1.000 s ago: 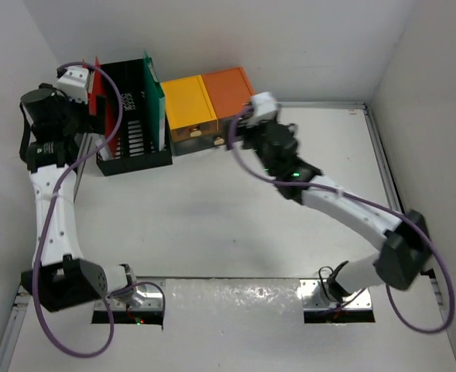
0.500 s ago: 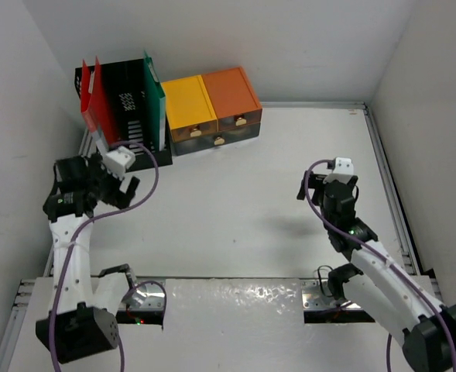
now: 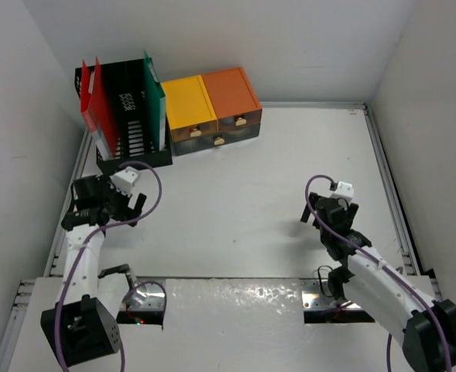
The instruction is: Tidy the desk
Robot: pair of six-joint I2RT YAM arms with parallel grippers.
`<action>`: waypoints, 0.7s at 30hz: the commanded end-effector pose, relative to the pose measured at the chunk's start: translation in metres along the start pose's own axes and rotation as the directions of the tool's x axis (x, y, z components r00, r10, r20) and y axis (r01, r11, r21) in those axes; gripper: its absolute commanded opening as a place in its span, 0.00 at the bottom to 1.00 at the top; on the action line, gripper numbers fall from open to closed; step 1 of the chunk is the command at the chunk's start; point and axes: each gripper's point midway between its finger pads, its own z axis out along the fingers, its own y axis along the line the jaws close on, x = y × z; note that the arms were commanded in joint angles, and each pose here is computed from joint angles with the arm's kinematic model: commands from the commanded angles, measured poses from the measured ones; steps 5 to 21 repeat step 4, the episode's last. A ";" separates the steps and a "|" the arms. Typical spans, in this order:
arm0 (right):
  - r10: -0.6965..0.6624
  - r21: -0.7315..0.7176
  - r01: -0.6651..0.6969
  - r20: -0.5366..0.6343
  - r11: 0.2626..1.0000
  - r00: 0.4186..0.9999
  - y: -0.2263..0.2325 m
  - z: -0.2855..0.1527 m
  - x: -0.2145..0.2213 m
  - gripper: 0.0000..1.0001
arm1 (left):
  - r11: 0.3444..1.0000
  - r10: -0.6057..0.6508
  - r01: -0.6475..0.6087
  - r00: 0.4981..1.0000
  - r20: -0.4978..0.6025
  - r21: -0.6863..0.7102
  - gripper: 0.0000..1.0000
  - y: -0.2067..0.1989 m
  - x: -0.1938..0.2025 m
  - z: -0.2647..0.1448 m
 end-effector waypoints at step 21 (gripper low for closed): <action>0.010 -0.001 -0.010 0.047 1.000 0.999 -0.007 0.000 0.005 0.99 | 0.998 -0.004 0.009 0.997 0.075 -0.062 0.96 0.015 -0.012 0.009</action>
